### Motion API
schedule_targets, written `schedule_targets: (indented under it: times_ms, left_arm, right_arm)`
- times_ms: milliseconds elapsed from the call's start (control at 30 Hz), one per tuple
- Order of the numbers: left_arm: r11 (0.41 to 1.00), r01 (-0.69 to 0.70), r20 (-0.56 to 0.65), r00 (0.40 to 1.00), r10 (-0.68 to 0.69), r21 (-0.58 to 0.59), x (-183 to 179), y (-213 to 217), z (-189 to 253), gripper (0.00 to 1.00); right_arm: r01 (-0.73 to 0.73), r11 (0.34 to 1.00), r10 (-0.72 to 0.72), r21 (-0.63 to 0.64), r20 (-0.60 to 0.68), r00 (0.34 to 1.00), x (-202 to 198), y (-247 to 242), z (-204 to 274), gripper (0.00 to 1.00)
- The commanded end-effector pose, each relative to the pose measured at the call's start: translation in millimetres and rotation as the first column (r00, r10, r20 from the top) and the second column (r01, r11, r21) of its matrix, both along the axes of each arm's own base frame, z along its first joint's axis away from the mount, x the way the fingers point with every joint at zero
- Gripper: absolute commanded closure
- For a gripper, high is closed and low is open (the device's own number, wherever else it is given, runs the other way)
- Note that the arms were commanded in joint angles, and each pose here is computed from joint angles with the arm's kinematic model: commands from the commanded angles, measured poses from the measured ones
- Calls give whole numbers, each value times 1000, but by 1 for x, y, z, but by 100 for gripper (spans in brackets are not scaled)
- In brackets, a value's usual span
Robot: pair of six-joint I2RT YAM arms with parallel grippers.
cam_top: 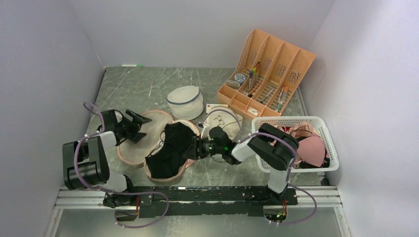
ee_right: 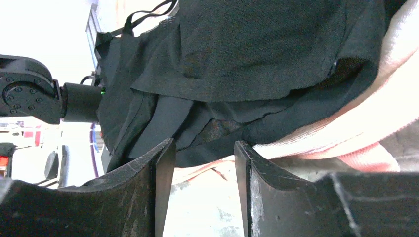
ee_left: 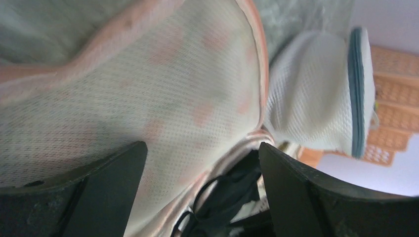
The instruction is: Unzip the laundry bag and remove the bra
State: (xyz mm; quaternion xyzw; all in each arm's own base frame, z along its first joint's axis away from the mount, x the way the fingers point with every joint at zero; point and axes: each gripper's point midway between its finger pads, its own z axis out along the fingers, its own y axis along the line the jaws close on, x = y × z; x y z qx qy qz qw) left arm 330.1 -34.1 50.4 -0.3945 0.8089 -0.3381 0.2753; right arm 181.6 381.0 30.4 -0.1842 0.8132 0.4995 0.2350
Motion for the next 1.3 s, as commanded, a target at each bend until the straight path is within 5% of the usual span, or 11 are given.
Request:
schedule_targets:
  times_ms: [0,233,500,733,1267]
  left_arm:
    - [993,121,182,976,-115,-18,7,-17,41,1]
    - [949,231,304,908,-290,215,-1,-14,118,0]
    - [855,271,465,746,-476,441,-10,-27,195,0]
    - [764,276,462,661,-591,583,-26,-49,187,0]
    - [742,304,452,637,-625,598,-35,-61,186,0]
  right_arm:
    - [-6,1000,6,-13,-36,999,-15,-12,-8,52]
    - [22,998,-17,-59,86,996,-1,-21,31,49]
    - [120,986,-95,-119,202,975,43,-38,64,28]
    - [132,955,-85,-267,181,980,94,-30,58,22]
    - [79,943,-47,-324,105,993,121,1,19,20]
